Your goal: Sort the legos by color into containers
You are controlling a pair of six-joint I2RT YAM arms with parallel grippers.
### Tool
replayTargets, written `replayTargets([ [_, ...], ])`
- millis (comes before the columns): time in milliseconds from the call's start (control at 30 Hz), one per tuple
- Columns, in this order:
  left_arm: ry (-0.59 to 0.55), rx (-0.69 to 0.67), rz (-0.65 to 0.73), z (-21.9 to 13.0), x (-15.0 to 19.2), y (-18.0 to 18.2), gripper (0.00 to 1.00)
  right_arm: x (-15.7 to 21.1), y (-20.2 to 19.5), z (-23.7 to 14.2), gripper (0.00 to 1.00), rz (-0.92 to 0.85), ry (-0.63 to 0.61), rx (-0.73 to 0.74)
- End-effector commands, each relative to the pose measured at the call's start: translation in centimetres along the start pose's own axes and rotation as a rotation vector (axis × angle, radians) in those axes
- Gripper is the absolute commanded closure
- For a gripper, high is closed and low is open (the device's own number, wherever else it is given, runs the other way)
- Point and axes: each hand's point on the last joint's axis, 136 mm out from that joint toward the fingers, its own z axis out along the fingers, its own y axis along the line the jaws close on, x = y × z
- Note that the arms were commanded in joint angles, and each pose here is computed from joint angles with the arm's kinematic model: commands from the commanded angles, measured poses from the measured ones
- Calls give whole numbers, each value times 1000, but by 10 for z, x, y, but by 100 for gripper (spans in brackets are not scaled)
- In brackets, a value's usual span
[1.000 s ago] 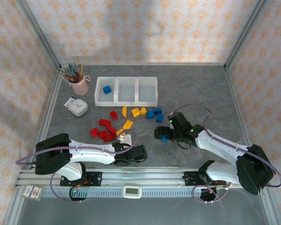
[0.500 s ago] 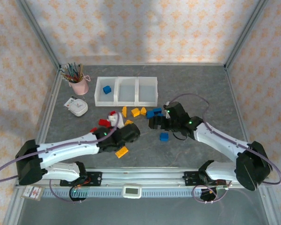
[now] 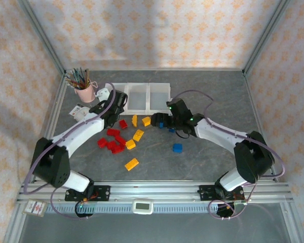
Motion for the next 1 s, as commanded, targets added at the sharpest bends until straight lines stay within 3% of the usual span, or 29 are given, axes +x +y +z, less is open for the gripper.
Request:
replayTargets([
  [0,-28,24,10,23,-23,-14,72,-23,5,3,0,-35,-65,25],
  [200,-51,16,25,63,-41,-32,70,-27,6,9,0,-48,-63,34],
  [333,-22,-23,78,87,-41,-42,63,-28,4,12,0,-43,-55,34],
  [500,-20,-31,104,91,-42,-44,49,-34,2,7,0,-37,-69,34],
  [633,-7,-14,105,80,-45,-44,45,-40,-3,-2,0,-27,-79,35],
  [733,21,79,89,57,-38,-52,45,-39,-17,-11,0,-8,-87,59],
  [967,87,238,92,-15,13,-71,43,-19,-64,-31,0,63,-73,139],
])
